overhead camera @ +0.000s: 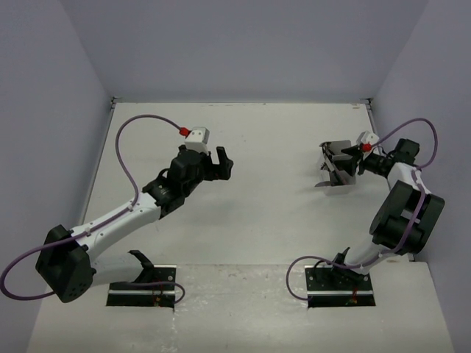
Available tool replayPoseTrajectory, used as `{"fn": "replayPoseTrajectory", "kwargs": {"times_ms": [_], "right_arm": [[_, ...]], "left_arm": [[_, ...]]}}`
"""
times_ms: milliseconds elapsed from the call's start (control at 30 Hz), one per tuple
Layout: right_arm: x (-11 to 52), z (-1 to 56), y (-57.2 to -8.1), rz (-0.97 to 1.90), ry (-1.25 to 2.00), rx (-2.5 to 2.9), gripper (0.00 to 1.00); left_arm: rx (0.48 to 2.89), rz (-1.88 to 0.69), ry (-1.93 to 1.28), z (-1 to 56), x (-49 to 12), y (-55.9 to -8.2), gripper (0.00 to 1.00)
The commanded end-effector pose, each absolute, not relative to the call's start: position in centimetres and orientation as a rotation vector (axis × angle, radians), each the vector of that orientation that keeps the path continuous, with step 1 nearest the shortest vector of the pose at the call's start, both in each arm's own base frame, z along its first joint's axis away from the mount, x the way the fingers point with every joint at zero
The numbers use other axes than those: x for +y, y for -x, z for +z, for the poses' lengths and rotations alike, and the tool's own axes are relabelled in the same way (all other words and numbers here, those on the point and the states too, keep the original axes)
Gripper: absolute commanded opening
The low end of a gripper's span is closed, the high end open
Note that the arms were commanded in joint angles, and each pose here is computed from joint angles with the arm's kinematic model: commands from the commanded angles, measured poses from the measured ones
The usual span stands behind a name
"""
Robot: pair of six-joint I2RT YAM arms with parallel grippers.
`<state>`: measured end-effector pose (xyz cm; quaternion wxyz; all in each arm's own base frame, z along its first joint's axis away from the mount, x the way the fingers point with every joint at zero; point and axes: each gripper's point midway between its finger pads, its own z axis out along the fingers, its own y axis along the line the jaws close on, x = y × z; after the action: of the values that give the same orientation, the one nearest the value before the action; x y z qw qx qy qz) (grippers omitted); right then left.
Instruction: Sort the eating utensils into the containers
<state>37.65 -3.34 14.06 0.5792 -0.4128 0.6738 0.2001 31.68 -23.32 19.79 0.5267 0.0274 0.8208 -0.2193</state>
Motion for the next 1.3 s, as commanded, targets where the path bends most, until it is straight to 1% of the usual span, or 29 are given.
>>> {"fn": "replayPoseTrajectory", "kwargs": {"times_ms": [0, 33, 333, 400, 433, 467, 500, 533, 600, 633, 667, 733, 767, 800, 833, 867, 900, 933, 967, 1000, 1067, 1100, 1167, 1200, 1267], "right_arm": [[-3.8, 15.2, -37.9, 0.427, 0.998, 1.544, 0.53], [-3.8, 15.2, -37.9, 0.426, 1.000, 1.538, 0.58], [-3.5, 16.4, -37.3, 0.398, 1.014, 1.516, 0.60], [-2.9, 18.0, -36.8, 0.406, 1.019, 1.481, 0.63], [-2.6, 18.6, -36.5, 0.417, 1.015, 1.476, 0.67], [-2.3, 19.4, -36.3, 0.435, 1.003, 1.469, 0.96], [-2.0, 20.2, -36.0, 0.453, 0.992, 1.456, 0.99], [-1.8, 22.0, -35.9, 0.437, 0.997, 1.426, 0.99], [-1.1, 24.2, -35.4, 0.522, 0.919, 1.448, 0.99], [-0.9, 26.4, -35.5, 0.482, 0.937, 1.411, 0.99], [-0.4, 27.5, -35.2, 0.549, 0.867, 1.454, 0.99], [-0.1, 29.7, -36.1, 0.482, 0.837, 1.458, 0.99], [0.4, 31.1, -35.9, 0.486, 0.767, 1.485, 0.99], [1.7, 31.9, -36.2, 0.463, 0.773, 1.473, 0.99], [1.1, 32.8, -37.5, 0.333, 0.709, 1.498, 0.99], [1.5, 34.4, -37.5, 0.270, 0.667, 1.490, 0.99], [3.7, 35.6, -37.8, 0.257, 0.663, 1.463, 0.99], [4.4, 38.4, -38.1, 0.211, 0.639, 1.407, 0.99], [5.5, 39.7, -38.6, 0.219, 0.561, 1.419, 0.99], [6.2, 43.2, -38.3, 0.238, 0.529, 1.380, 0.99], [7.6, 45.6, -38.3, 0.387, 0.380, 1.409, 0.99], [8.9, 47.0, -38.6, 0.452, 0.342, 1.427, 0.99], [10.9, 47.1, -38.8, 0.584, 0.226, 1.501, 0.99], [12.7, 45.8, -39.1, 0.645, 0.208, 1.579, 0.99], [15.1, 43.7, -39.1, 0.696, 0.171, 1.679, 0.99]], "left_arm": [[1.881, -0.515, -0.037, 22.8, -23.2, -32.8, 1.00], [1.883, -0.512, -0.039, 22.8, -23.2, -32.8, 1.00], [1.855, -0.526, -0.032, 24.0, -23.0, -32.6, 1.00], [1.846, -0.530, -0.036, 24.4, -22.9, -32.5, 1.00], [1.840, -0.536, -0.038, 24.7, -22.9, -32.4, 1.00], [1.834, -0.539, -0.037, 24.9, -22.8, -32.3, 1.00], [1.827, -0.542, -0.036, 25.2, -22.7, -32.2, 1.00], [1.819, -0.541, -0.033, 25.7, -22.4, -32.0, 1.00], [1.804, -0.537, -0.015, 26.5, -21.9, -31.8, 1.00], [1.815, -0.514, -0.004, 26.6, -21.1, -31.3, 1.00], [1.807, -0.515, 0.002, 27.2, -20.9, -31.2, 1.00], [1.805, -0.503, 0.013, 27.9, -20.1, -30.6, 1.00], [1.796, -0.500, 0.021, 28.4, -19.7, -30.4, 1.00], [1.811, -0.484, 0.028, 28.2, -19.2, -30.1, 1.00], [1.796, -0.464, 0.059, 28.8, -18.4, -29.9, 1.00], [1.790, -0.463, 0.096, 29.4, -17.9, -29.8, 1.00], [1.820, -0.426, 0.115, 28.8, -17.1, -29.4, 1.00], [1.825, -0.381, 0.157, 28.9, -16.0, -29.4, 1.00], [1.820, -0.380, 0.204, 29.8, -15.6, -29.3, 1.00], [1.864, -0.281, 0.245, 28.6, -14.0, -29.1, 1.00], [1.868, -0.219, 0.363, 28.9, -12.3, -28.8, 1.00], [1.898, -0.087, 0.412, 27.7, -10.3, -28.4, 1.00], [1.890, -0.043, 0.516, 27.5, -9.1, -28.0, 1.00], [1.913, 0.003, 0.523, 26.7, -8.6, -27.8, 1.00], [1.929, -0.007, 0.566, 25.9, -8.7, -27.6, 1.00]]}}
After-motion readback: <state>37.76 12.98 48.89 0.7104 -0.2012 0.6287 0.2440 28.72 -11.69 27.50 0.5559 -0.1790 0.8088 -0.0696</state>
